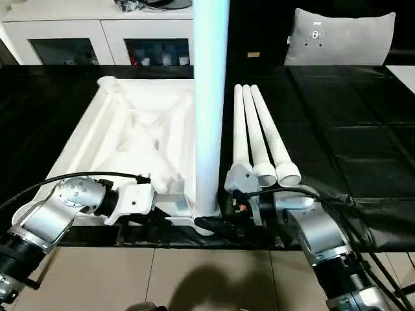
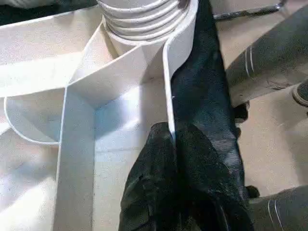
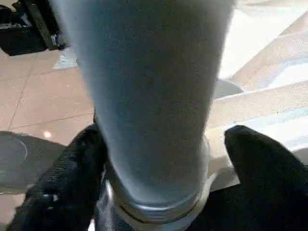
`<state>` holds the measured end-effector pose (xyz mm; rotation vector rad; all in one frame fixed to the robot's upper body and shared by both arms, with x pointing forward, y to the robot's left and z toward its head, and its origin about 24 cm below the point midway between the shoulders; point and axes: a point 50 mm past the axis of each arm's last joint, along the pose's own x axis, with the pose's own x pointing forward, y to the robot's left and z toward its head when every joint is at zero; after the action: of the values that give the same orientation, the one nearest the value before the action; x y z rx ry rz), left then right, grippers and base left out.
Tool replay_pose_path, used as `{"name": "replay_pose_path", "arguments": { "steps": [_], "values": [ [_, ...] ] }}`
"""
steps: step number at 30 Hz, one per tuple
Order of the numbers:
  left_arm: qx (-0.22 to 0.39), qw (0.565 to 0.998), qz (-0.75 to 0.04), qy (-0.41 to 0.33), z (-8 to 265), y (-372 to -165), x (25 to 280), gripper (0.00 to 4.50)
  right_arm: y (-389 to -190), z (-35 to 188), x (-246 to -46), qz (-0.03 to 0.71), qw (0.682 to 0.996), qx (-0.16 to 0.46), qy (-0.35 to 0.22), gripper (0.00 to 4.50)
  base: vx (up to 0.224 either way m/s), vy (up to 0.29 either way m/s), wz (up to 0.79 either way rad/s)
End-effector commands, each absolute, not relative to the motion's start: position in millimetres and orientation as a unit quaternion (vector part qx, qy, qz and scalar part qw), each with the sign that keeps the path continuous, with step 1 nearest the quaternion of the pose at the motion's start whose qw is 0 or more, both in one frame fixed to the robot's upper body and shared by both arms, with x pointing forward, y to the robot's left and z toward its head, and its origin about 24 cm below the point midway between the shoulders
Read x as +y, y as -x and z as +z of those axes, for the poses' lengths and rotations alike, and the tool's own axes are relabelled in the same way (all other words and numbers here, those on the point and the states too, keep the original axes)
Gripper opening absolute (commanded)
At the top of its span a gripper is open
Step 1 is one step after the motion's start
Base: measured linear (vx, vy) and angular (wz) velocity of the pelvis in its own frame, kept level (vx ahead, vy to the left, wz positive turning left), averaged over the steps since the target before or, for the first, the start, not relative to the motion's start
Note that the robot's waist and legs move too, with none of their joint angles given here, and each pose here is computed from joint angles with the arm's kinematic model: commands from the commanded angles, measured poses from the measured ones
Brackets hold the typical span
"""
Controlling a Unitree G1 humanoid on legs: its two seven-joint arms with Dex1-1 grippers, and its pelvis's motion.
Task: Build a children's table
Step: Rotate leg to tighten
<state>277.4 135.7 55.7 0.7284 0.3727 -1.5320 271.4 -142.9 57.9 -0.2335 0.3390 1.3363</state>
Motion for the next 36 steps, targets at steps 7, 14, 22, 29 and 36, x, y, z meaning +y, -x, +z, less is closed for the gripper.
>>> {"name": "replay_pose_path", "arguments": {
  "steps": [7,14,22,29,36],
  "values": [
    [0.202,0.605,-0.697,-0.328,38.0,-270.3,138.5,0.00,-276.4,58.5,-136.3,0.627,0.754,0.163,0.107,3.16,0.000,0.000,0.00],
    [0.205,0.616,-0.694,-0.312,37.8,-268.6,139.4,0.00,-273.4,56.3,-129.3,0.625,0.760,0.163,0.074,2.77,0.000,0.000,0.00],
    [0.206,0.716,-0.623,-0.238,37.0,-261.6,122.9,0.00,-294.0,38.1,-95.6,0.464,0.870,0.161,0.035,2.70,0.000,0.000,0.00],
    [0.180,0.793,-0.551,-0.189,43.4,-265.2,87.0,0.00,-309.0,36.5,-56.3,0.371,0.914,0.164,0.001,2.70,-0.007,0.001,-0.02],
    [0.177,0.806,-0.527,-0.202,47.9,-271.1,83.1,0.00,-309.0,36.9,-55.4,0.368,0.915,0.162,-0.016,3.57,0.000,0.000,0.00]
  ]
}}
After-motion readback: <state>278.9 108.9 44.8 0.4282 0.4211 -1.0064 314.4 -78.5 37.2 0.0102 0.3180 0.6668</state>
